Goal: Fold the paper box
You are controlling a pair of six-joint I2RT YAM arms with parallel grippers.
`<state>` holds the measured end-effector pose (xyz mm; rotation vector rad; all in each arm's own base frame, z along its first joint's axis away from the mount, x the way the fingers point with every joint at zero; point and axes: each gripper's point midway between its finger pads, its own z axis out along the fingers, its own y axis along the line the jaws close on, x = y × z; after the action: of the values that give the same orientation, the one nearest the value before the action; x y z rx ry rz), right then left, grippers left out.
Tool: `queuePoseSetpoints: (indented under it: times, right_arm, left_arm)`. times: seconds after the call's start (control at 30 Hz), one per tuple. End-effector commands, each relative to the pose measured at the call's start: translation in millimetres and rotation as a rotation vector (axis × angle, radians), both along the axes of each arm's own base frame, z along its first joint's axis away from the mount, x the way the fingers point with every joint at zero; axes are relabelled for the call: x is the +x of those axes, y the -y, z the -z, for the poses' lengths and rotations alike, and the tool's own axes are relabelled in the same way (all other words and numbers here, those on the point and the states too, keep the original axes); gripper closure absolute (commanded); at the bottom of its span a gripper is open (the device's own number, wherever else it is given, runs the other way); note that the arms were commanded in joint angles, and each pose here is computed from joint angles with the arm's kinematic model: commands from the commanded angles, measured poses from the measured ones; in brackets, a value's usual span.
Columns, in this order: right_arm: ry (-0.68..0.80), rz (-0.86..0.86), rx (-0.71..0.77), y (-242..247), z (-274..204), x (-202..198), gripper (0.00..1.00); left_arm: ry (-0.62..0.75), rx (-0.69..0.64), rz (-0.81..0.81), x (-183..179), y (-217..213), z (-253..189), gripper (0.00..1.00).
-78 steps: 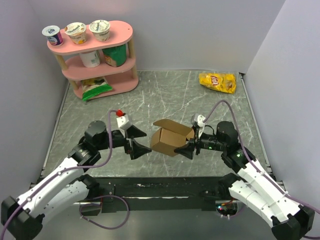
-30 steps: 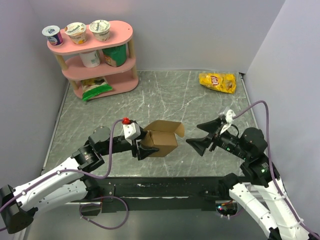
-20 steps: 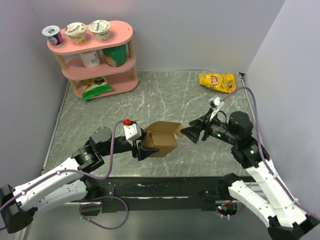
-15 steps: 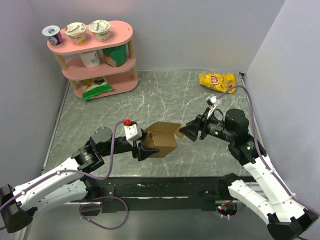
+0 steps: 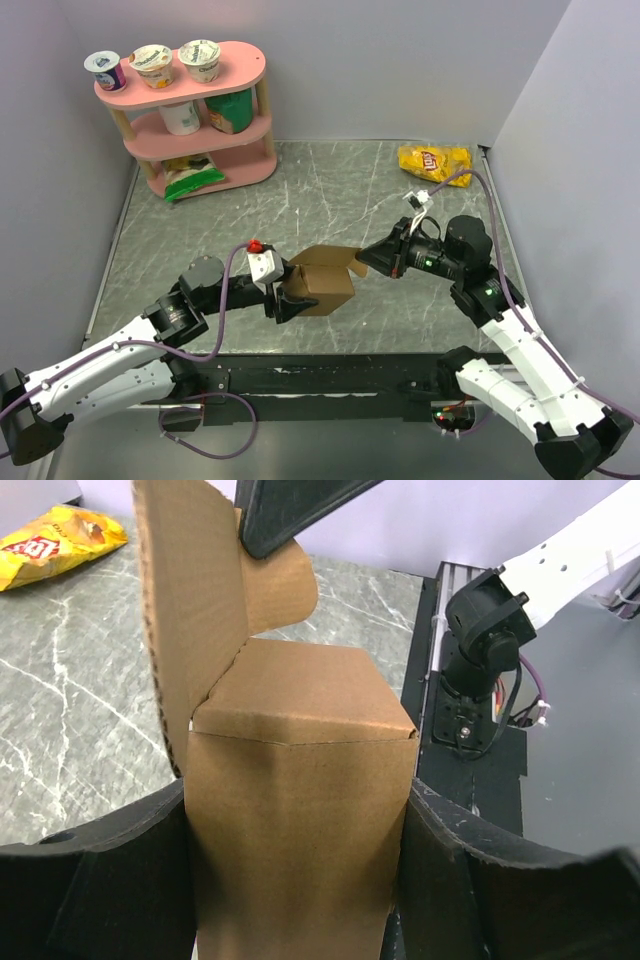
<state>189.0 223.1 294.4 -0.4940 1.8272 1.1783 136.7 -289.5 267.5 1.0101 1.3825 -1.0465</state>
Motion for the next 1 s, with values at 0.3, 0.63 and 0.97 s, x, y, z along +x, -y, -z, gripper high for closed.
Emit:
queuePoseSetpoints:
  times: [0.3,0.63,0.97]
  right_arm:
    - [0.011,0.215,0.043,-6.8,-27.4,11.8,1.00]
    - [0.013,0.350,0.205,2.2,-41.9,12.6,1.00]
    - [0.018,0.362,0.231,1.4,-49.7,13.8,1.00]
  left_arm:
    - [0.052,-0.075,-0.060,5.0,-3.3,-11.7,0.51]
    - [-0.016,-0.147,-0.046,3.8,5.0,-11.4,0.47]
    - [-0.044,-0.118,-0.063,10.5,10.2,-2.6,0.40]
